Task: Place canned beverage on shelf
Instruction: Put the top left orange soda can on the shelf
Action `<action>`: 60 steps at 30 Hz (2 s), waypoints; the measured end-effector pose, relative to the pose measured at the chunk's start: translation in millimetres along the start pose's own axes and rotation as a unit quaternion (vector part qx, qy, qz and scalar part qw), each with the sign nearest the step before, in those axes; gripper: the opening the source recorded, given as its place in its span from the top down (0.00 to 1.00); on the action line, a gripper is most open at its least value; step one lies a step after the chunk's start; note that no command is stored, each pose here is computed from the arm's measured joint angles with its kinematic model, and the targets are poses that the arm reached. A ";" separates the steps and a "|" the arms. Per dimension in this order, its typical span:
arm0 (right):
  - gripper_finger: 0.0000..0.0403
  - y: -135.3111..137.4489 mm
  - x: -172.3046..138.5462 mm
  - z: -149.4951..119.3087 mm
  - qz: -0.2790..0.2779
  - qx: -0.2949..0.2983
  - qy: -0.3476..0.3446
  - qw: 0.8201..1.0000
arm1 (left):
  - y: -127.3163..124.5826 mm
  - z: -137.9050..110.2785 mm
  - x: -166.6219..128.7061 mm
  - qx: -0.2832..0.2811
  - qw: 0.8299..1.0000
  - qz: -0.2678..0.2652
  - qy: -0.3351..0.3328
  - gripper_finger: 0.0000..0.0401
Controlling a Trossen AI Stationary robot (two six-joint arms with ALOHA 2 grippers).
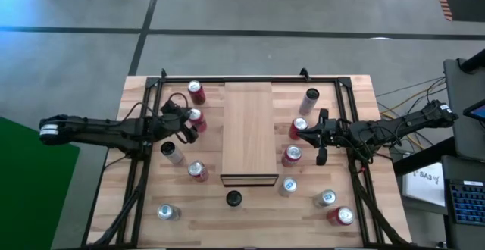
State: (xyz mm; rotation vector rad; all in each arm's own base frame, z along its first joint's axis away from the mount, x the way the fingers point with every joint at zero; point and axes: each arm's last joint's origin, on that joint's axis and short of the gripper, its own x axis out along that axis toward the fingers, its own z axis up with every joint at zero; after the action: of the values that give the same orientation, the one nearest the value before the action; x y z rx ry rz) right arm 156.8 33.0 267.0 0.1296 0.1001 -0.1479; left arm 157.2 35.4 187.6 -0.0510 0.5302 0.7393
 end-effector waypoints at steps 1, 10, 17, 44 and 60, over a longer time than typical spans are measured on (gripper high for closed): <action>0.97 0.0 0.0 0.0 0.000 0.000 0.000 1.000 | 0.0 1.8 -0.6 0.002 1.000 0.000 0.000 0.17; 0.97 0.0 0.0 0.0 0.000 -0.002 0.000 1.000 | 0.9 15.1 -3.9 0.026 1.000 0.005 -0.014 0.17; 0.97 0.0 0.0 0.0 -0.001 -0.008 0.000 1.000 | 1.3 1.6 -0.4 0.006 1.000 0.008 0.002 0.17; 0.97 0.0 0.0 0.3 -0.001 -0.007 -0.002 1.000 | -7.6 -30.2 22.9 -0.003 1.000 0.006 -0.006 0.18; 0.97 0.0 0.0 0.3 -0.001 -0.007 -0.001 1.000 | -10.4 -28.7 26.9 -0.009 1.000 0.007 -0.015 0.27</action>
State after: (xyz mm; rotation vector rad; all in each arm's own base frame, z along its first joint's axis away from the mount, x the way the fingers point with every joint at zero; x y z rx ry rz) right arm 156.9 32.9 267.3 0.1155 0.0985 -0.1492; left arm 167.8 38.0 148.4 -0.0524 0.4955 0.7569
